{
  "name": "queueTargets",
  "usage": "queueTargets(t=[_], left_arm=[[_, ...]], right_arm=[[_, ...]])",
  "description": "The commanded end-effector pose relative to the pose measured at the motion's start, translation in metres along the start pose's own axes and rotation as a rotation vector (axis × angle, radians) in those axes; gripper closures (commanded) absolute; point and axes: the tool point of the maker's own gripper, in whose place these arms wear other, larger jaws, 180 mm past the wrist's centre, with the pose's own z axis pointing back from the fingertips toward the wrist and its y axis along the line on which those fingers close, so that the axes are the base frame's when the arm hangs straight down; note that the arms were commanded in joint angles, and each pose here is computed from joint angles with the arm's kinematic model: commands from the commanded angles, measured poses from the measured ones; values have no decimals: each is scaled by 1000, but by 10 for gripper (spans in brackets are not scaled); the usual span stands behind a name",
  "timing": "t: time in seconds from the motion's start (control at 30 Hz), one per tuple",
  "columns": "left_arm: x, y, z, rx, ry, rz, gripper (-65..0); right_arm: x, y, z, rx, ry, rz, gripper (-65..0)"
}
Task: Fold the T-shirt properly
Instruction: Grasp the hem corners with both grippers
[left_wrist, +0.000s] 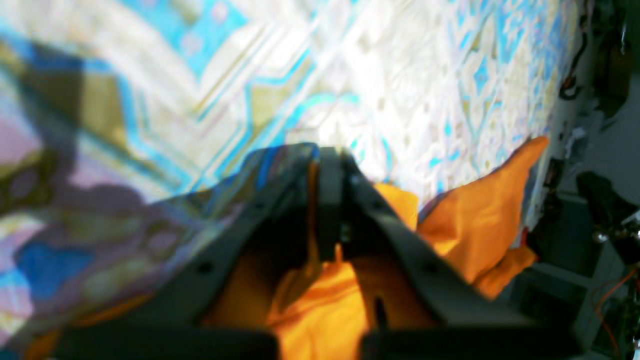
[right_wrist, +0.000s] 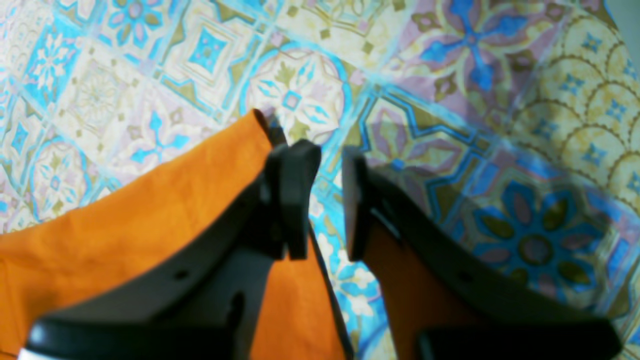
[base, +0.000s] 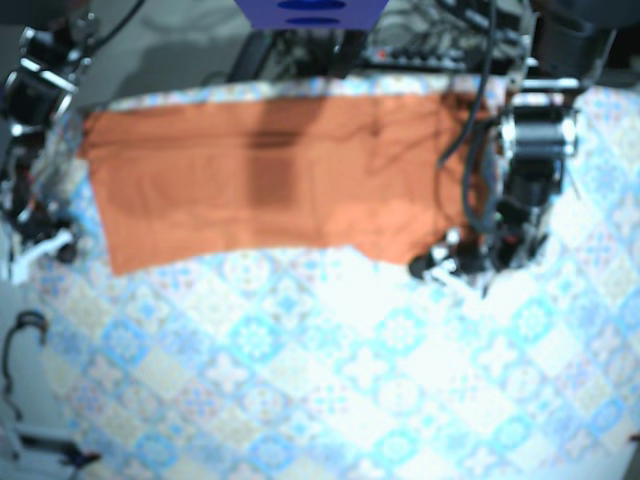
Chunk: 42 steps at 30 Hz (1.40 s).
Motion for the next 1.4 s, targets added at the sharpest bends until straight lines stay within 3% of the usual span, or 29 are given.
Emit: queueTargets(t=[0.0, 0.23, 0.4, 0.5, 0.63, 0.93, 1.37], left_arm=[[6, 5, 6, 33, 16, -23, 0], [25, 3, 17, 36, -49, -87, 0], [28, 9, 23, 50, -56, -89, 0], [30, 11, 25, 56, -60, -91, 0], [30, 12, 26, 57, -60, -91, 0], [33, 17, 31, 69, -65, -91, 0], [33, 17, 31, 68, -67, -92, 0]], right_arm=[[27, -4, 7, -2, -66, 19, -119], [26, -2, 6, 3, -61, 13, -139], [16, 16, -6, 40, -16, 53, -263], [19, 32, -14, 70, -8, 83, -303], [14, 46, -28, 105, 0, 39, -308], [6, 43, -47, 116, 15, -76, -311], [9, 43, -49, 116, -7, -82, -311]])
